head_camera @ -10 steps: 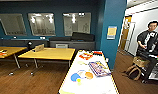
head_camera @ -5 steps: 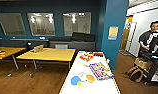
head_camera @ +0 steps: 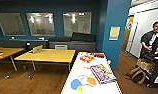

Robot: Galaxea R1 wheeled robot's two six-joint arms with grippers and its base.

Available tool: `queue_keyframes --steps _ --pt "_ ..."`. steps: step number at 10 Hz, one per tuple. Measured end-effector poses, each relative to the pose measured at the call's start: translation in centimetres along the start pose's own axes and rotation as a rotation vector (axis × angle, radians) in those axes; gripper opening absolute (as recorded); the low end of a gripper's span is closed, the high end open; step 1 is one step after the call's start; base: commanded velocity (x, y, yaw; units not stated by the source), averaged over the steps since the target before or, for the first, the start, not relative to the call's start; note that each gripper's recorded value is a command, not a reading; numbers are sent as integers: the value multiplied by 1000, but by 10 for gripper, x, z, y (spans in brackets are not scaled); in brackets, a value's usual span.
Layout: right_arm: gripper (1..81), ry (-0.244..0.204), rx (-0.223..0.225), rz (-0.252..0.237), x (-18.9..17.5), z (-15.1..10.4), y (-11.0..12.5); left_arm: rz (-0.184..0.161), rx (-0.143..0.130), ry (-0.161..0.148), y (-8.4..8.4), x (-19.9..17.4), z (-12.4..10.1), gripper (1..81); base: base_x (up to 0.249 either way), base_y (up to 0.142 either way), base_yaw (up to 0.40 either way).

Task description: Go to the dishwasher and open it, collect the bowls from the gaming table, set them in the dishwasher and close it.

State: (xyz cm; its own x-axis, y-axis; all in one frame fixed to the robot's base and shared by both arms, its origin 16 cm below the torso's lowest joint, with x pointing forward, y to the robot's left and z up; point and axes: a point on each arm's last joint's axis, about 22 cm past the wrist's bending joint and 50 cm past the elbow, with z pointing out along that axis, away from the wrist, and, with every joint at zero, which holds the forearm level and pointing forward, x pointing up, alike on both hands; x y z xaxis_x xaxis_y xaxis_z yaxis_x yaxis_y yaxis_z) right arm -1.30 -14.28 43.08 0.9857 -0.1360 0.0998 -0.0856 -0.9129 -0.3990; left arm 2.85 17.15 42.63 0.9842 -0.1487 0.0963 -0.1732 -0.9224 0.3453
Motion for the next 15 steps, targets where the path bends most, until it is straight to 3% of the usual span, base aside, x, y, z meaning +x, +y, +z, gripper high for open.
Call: queue_keyframes --steps 3,4,5,8,11,15 --pt "811 6 1 2 0 -2 4 4 -2 18 0 12 0 811 0 0 0" --pt "811 -6 6 7 -10 -5 6 0 -1 3 0 2 0 811 0 0 0" --pt "811 -6 22 9 -11 -7 4 -2 -2 -6 1 -4 0 811 0 0 0" --pt "811 32 111 14 6 -25 -4 -1 -11 5 2 1 -1 811 0 0 0" --pt "811 77 184 41 41 -76 19 -1 -11 5 2 0 -1 811 0 0 0" --pt "811 131 166 96 83 -180 95 -4 -12 1 2 -2 -1 811 0 0 0"
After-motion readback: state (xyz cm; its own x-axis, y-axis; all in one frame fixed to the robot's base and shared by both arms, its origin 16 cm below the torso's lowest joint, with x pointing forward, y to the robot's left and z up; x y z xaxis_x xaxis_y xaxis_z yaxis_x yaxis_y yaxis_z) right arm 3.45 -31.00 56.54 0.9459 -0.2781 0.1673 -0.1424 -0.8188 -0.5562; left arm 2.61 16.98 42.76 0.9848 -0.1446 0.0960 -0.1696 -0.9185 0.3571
